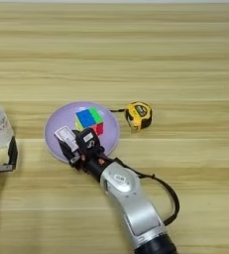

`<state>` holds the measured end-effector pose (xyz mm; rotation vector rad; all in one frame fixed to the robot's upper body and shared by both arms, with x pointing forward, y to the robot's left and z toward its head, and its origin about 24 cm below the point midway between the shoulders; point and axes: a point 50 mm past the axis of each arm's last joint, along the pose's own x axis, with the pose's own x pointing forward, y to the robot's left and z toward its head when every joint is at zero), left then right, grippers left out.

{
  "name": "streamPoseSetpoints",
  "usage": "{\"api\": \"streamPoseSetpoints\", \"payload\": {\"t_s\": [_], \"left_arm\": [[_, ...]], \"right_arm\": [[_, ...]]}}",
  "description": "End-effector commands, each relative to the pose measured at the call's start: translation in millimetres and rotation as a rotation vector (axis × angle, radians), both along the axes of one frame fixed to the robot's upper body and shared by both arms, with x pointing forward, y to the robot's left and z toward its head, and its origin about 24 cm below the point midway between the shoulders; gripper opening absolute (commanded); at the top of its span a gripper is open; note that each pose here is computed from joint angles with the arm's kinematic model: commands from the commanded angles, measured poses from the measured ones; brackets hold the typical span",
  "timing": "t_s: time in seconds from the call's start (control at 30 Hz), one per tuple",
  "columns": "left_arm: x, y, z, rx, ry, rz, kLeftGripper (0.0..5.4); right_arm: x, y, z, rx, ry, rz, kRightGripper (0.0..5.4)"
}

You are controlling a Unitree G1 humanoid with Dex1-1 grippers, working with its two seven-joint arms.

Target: Move the objects on the table

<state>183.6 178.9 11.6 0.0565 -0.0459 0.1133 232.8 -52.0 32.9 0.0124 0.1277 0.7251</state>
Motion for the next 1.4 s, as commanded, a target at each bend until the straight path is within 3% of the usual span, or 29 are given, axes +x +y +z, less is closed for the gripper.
{"api": "streamPoseSetpoints", "payload": {"t_s": [0.03, 0.3, 1.17, 1.4], "left_arm": [[0.2, -1.0, 0.0, -0.001, 0.007, 0.003, 5.4], [0.8, -0.8, 0.7, -0.001, 0.005, 0.002, 5.4], [-0.6, -0.3, 0.0, 0.0, 0.009, 0.003, 5.4], [-1.1, 0.1, -0.1, 0.0, 0.009, 0.003, 5.4]], "right_arm": [[4.3, 2.3, -2.4, -0.006, 0.007, -0.001, 2.07], [6.3, 4.4, -6.9, -0.008, 0.026, -0.002, 2.07], [2.2, 5.9, 1.8, 0.024, -0.015, 0.014, 5.19], [-2.1, 8.9, 11.2, 0.055, -0.056, 0.046, 5.37]]}}
